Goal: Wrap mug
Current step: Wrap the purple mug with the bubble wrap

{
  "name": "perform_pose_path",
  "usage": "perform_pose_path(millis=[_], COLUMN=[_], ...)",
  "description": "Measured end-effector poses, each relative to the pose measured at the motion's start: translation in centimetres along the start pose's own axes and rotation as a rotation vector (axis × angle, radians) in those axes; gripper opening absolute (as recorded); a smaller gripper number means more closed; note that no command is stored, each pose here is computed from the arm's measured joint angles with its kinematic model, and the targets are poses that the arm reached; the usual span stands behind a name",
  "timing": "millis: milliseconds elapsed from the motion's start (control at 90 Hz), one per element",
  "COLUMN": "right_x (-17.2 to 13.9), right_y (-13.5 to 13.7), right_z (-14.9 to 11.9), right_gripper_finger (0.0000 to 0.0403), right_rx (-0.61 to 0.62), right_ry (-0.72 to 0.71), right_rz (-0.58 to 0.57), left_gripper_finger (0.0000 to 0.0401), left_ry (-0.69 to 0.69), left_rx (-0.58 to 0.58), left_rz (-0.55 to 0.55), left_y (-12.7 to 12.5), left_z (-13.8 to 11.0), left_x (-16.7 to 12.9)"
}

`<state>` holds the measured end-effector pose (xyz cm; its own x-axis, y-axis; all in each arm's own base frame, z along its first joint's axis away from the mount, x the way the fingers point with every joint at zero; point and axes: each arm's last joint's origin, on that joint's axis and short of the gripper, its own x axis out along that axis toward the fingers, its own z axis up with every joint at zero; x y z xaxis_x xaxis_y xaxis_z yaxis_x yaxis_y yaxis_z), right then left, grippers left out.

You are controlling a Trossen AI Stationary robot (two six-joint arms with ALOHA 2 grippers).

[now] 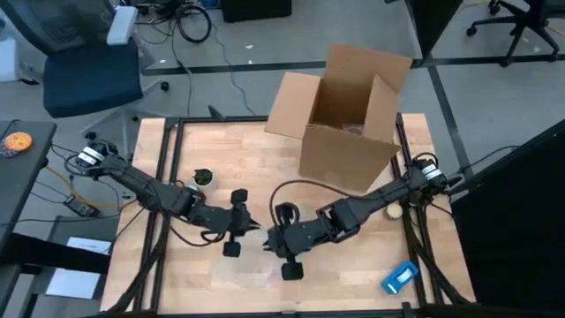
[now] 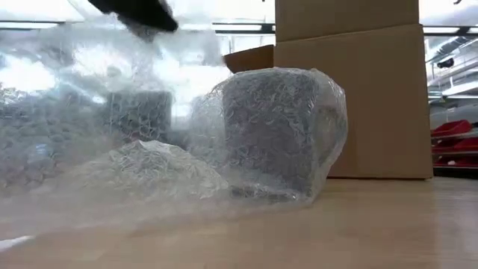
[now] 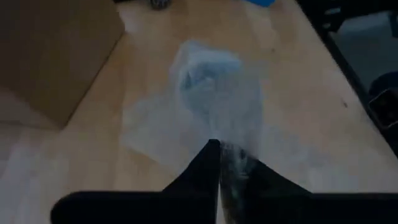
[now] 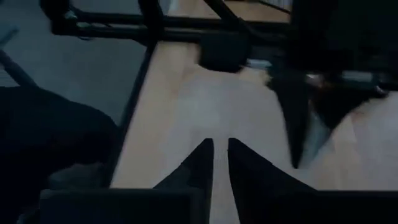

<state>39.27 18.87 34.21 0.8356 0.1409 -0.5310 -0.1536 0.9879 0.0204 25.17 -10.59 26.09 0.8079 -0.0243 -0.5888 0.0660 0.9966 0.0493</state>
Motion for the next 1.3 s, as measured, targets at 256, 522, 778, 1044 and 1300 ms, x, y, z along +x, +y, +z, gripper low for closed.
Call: perform_pose_path(millis=[256,522,778,1044,1300], right_x=[1.2,4.4,5.3,5.2,5.1], right_y=[2.5,1.2,0.4,0.8,1.1], right_z=[-0.7,-5.5,-7.6,-7.6,-8.3], right_gripper_finger=[0.0115,0.0136,0.0129,0.0131,0.013], right_rx=[-0.098,-0.025,0.044,0.012,0.055], right_ry=[-0.2,-0.163,-0.11,-0.122,-0.049], right_rz=[0.091,0.19,0.197,0.191,0.199], left_gripper_finger=[0.0,0.0,0.0,0.0,0.0], left_ry=[0.094,0.228,0.273,0.22,0.279], left_rx=[-0.043,-0.121,-0.103,0.061,0.007], left_rz=[0.083,0.101,0.11,0.265,0.307], left_y=[1.5,1.7,1.9,2.5,3.8], left_z=[-1.0,-4.1,-6.8,-6.7,-8.5], left_x=[0.4,1.0,1.7,1.9,2.4])
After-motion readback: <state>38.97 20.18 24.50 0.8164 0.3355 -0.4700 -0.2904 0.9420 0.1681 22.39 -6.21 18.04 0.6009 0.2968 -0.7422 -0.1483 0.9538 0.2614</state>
